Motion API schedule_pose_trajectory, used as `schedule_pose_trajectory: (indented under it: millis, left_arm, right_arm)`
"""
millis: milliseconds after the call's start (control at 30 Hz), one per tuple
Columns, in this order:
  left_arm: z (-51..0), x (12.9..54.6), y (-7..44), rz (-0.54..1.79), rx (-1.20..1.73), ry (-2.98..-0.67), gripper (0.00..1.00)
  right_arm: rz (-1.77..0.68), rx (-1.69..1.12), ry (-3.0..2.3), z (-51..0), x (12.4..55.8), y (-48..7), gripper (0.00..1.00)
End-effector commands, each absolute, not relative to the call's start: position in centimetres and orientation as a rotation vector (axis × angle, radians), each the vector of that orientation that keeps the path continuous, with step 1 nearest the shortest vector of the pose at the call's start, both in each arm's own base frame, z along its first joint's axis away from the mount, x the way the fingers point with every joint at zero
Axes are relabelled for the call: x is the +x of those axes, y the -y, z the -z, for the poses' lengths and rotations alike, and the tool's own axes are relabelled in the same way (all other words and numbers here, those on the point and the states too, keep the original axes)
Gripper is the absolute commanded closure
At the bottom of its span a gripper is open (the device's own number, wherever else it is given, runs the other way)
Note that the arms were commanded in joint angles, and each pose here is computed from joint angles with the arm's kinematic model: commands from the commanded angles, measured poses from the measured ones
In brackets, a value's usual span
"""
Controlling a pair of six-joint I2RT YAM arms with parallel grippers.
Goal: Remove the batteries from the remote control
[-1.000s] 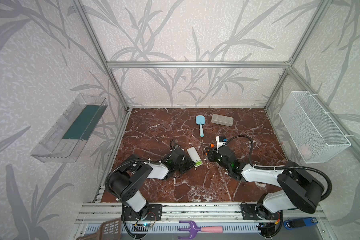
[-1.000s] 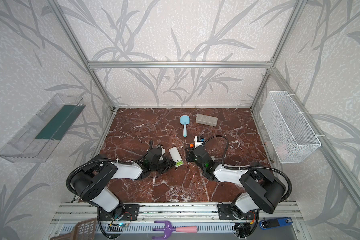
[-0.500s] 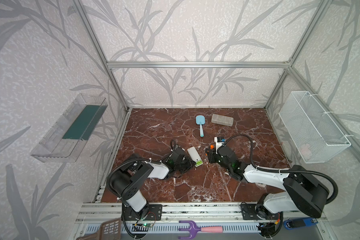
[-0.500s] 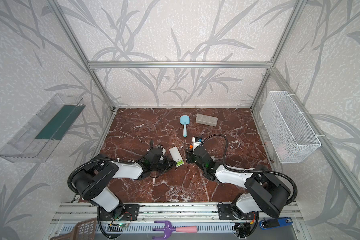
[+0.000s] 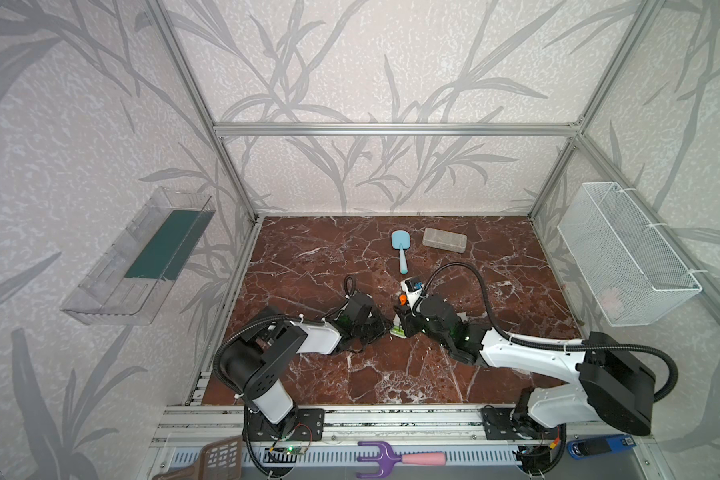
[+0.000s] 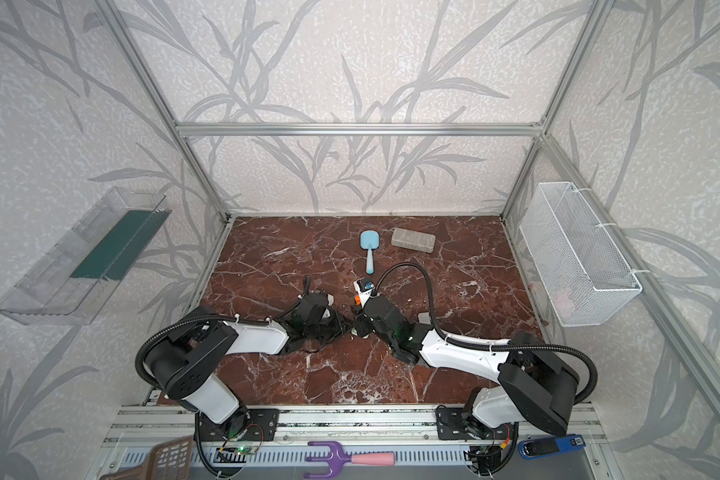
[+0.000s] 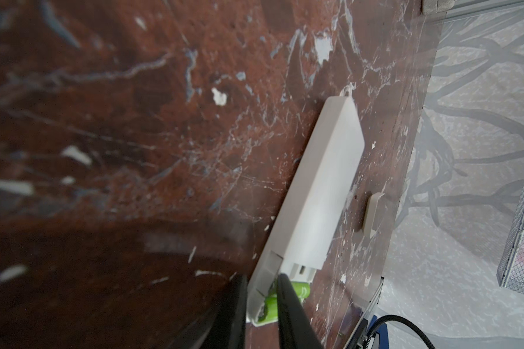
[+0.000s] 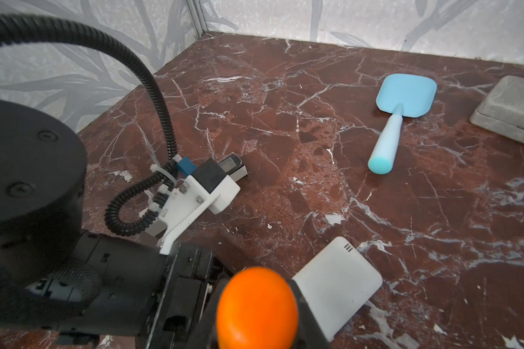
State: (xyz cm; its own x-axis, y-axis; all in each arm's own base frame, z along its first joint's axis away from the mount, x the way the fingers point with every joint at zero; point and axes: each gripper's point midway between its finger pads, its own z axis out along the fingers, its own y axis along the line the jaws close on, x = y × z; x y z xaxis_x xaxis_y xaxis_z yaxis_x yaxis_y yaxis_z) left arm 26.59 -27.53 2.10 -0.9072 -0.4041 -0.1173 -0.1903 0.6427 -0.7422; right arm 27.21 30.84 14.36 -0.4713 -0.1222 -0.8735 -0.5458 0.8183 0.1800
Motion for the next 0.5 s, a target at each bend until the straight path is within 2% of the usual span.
schedule_pose_trajectory:
  millis: [0, 233, 467]
  left_arm:
    - [1.1, 24.8, 25.7, 0.964, -0.518, -2.715, 0.77]
    - [0.6, 24.6, 25.8, 0.983, -0.495, -2.710, 0.77]
    - [0.3, 24.3, 25.7, 0.988, -0.478, -2.711, 0.77]
  right_arm:
    - [-0.501, -0.481, -2.009, -15.2, 27.7, -30.2, 1.00]
    - [-0.486, -0.451, -2.024, -14.4, 27.7, -29.7, 1.00]
    - [-0.557, -0.551, -1.953, -14.5, 27.2, -31.3, 1.00]
